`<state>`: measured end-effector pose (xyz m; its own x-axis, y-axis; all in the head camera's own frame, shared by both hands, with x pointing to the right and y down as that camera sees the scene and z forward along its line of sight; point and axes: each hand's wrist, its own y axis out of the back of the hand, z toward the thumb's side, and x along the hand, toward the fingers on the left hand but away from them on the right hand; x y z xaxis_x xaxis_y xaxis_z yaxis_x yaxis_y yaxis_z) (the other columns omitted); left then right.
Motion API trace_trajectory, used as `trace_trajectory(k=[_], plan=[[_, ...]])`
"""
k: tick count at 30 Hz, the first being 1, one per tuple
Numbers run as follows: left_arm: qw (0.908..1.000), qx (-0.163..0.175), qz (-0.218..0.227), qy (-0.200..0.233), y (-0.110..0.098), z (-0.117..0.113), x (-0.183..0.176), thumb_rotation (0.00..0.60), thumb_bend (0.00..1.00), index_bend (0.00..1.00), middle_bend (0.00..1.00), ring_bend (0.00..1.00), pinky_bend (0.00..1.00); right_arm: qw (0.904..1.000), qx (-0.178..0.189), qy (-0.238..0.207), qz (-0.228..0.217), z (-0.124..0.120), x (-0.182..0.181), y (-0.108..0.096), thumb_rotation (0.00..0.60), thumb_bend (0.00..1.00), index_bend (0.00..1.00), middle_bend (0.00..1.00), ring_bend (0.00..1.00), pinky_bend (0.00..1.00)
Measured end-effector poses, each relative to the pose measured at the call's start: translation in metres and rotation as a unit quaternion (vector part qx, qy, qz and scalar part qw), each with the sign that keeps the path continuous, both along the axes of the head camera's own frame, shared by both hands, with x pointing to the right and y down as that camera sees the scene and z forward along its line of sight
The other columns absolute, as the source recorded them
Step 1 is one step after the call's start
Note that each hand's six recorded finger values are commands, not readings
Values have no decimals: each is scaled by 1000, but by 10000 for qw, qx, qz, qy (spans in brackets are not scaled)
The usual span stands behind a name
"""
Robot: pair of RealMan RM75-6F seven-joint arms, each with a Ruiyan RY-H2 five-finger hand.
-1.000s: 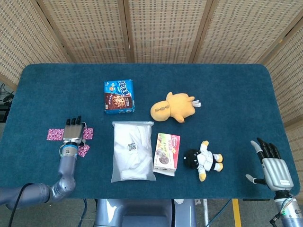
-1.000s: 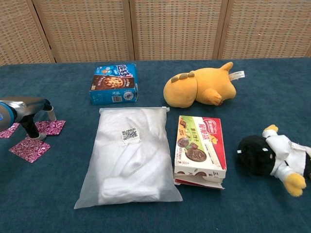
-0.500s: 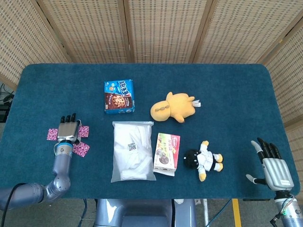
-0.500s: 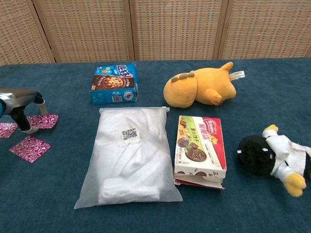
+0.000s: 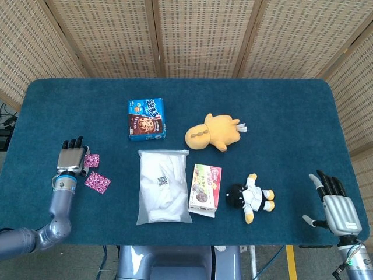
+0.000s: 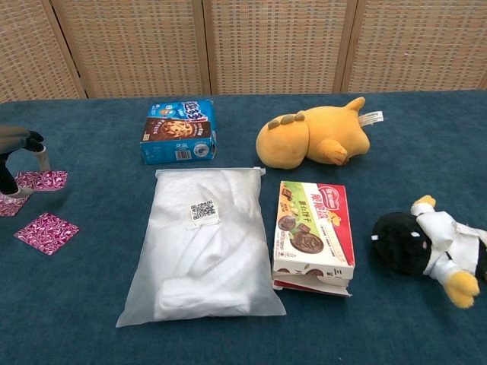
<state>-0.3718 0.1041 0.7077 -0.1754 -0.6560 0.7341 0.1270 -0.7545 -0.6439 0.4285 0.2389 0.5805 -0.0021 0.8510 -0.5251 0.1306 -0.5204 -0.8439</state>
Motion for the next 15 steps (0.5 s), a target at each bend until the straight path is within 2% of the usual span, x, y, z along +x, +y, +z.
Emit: trace_trajectory(k=[5,15], plan=[[9998,-90,131,109,6,0,-17,600,372,523,0,0,0,10000,-11,22,-13,1,-1,0,600,0,0,0,0,0],[9998,-52,189,-5,15,-5,-56,600,369,524,0,0,0,10000,-8,51,-42,1,-3,1,600,0,0,0,0,0]])
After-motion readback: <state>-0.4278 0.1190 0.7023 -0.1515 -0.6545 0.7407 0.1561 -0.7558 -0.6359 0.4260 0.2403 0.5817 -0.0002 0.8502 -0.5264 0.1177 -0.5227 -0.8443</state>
